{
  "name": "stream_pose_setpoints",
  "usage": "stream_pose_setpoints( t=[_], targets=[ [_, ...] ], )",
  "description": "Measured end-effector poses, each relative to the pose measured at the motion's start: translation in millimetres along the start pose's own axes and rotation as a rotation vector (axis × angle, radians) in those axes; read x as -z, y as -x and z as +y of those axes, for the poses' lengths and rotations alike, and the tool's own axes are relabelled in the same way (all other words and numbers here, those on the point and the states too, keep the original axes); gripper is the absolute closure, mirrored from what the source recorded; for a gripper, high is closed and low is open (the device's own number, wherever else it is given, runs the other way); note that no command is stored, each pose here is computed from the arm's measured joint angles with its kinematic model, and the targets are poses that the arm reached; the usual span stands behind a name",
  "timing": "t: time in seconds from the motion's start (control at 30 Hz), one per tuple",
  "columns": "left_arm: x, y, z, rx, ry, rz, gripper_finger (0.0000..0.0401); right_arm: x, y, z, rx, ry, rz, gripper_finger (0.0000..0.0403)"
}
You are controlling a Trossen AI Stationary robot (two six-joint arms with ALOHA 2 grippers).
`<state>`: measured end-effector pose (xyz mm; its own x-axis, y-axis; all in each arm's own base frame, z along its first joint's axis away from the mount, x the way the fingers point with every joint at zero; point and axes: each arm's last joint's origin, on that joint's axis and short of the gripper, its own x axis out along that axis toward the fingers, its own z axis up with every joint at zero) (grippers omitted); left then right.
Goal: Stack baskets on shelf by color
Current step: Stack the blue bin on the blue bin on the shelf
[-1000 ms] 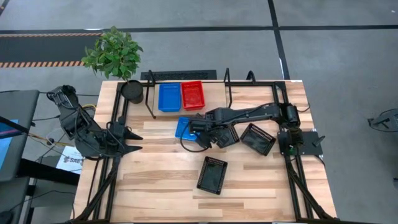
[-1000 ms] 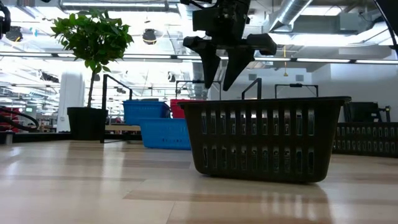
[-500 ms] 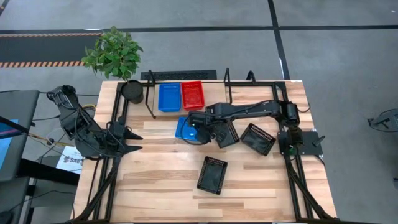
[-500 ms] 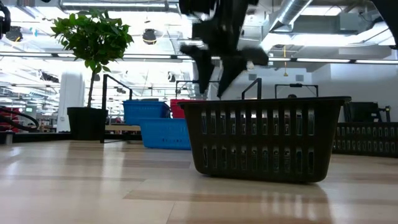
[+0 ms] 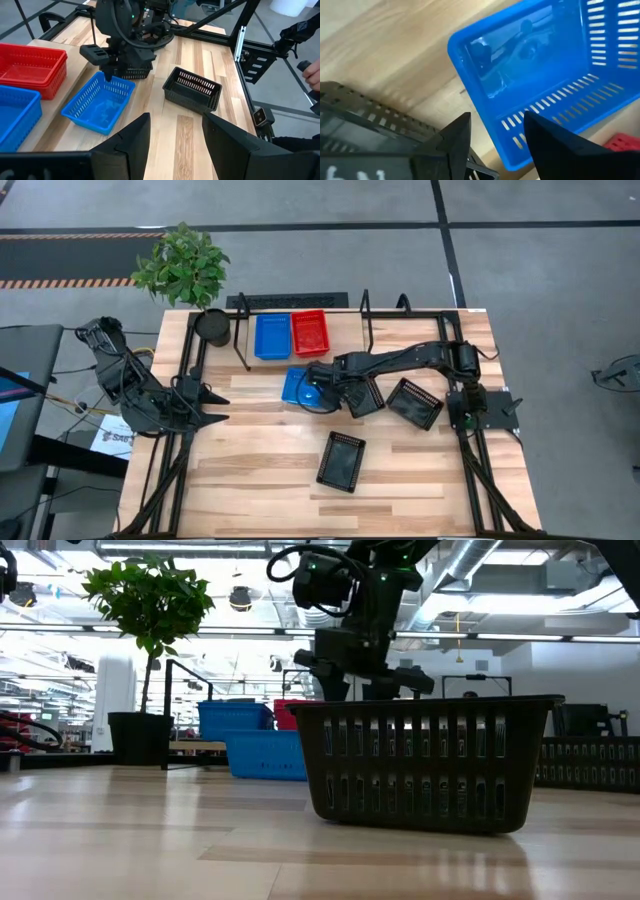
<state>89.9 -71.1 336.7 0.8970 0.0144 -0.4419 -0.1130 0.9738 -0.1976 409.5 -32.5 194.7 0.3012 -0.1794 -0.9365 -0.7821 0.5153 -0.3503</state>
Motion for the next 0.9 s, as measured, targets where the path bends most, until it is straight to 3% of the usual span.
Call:
stream_pose_setpoints(
  t=[0.53, 0.7, 0.9],
  targets=[
    [0.1, 0.1, -0.1, 0.006, 0.009, 0.005, 0.0234, 11.7, -16.9, 8.7, -0.039, -0.023, -0.009, 0.0218],
    [0.1, 0.1, -0.1, 0.006, 0.018, 0.004, 0.0234, 11.4, -16.9, 7.9, -0.030, -0.026, -0.009, 0.0268],
    [0.1, 0.0, -0.2, 0.006, 0.026, 0.005, 0.0234, 2.8, -15.7, 4.8, 0.029, -0.075, -0.044, 0.0374]
  ],
)
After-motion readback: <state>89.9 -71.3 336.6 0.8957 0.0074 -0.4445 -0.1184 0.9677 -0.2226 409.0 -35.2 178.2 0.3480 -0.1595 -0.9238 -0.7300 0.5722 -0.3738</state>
